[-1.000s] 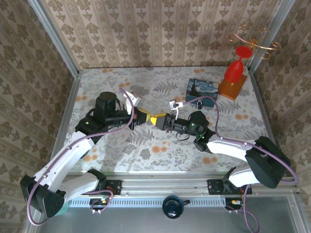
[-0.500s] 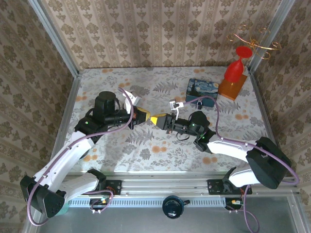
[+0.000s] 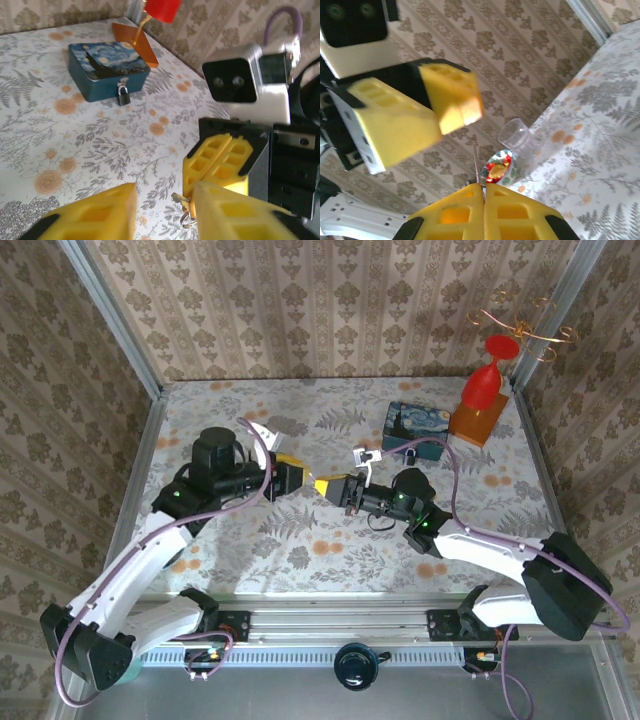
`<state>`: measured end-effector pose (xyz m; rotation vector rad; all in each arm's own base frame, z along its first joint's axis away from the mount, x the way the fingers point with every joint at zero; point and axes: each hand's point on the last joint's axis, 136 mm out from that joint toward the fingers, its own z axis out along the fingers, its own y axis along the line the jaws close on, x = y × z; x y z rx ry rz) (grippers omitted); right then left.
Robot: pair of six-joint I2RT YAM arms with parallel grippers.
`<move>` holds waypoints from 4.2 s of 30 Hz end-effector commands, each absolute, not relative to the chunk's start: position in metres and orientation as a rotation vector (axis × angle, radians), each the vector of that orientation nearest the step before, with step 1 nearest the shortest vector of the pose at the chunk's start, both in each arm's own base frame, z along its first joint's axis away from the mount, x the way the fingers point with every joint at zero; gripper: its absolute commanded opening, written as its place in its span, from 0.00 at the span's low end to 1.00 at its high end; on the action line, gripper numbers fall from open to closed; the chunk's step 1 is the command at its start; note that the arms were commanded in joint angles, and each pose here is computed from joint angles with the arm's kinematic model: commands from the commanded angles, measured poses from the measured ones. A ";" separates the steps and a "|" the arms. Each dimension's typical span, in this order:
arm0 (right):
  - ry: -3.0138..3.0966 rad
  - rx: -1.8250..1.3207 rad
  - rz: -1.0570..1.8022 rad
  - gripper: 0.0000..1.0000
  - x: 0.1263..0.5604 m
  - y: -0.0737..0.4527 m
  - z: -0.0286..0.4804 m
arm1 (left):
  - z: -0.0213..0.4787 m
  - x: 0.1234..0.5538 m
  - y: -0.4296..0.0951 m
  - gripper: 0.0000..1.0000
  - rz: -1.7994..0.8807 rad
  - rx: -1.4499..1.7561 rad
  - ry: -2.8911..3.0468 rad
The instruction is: Unlock the padlock with the key
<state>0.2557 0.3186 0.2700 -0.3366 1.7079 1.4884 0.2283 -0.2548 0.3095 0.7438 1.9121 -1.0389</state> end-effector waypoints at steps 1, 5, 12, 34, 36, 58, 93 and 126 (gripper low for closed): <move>1.759 -0.310 1.346 0.00 0.265 0.305 0.269 | 0.328 0.243 -0.242 0.42 -0.990 0.600 1.866; 1.847 -0.244 1.189 0.00 0.271 0.275 0.255 | 0.313 0.262 -0.243 0.47 -0.985 0.467 1.948; 1.964 -0.028 0.791 0.00 0.269 0.184 0.249 | 0.270 0.299 -0.281 0.54 -0.925 0.392 2.053; 1.786 0.165 0.568 0.00 0.212 0.082 0.295 | 0.109 0.387 -0.500 0.59 -0.839 0.519 2.238; 1.780 0.166 0.576 0.00 0.210 0.081 0.295 | 0.097 0.393 -0.508 0.59 -0.806 0.517 2.245; 1.780 0.177 0.627 0.00 0.204 0.083 0.279 | 0.031 0.417 -0.559 0.58 -0.524 0.480 2.311; 1.953 0.138 0.708 0.00 0.231 0.125 0.240 | 0.052 0.400 -0.354 0.16 -0.413 0.118 2.296; 2.261 0.148 0.856 0.00 0.252 0.184 0.150 | 0.043 0.282 -0.321 0.40 -0.482 0.121 2.360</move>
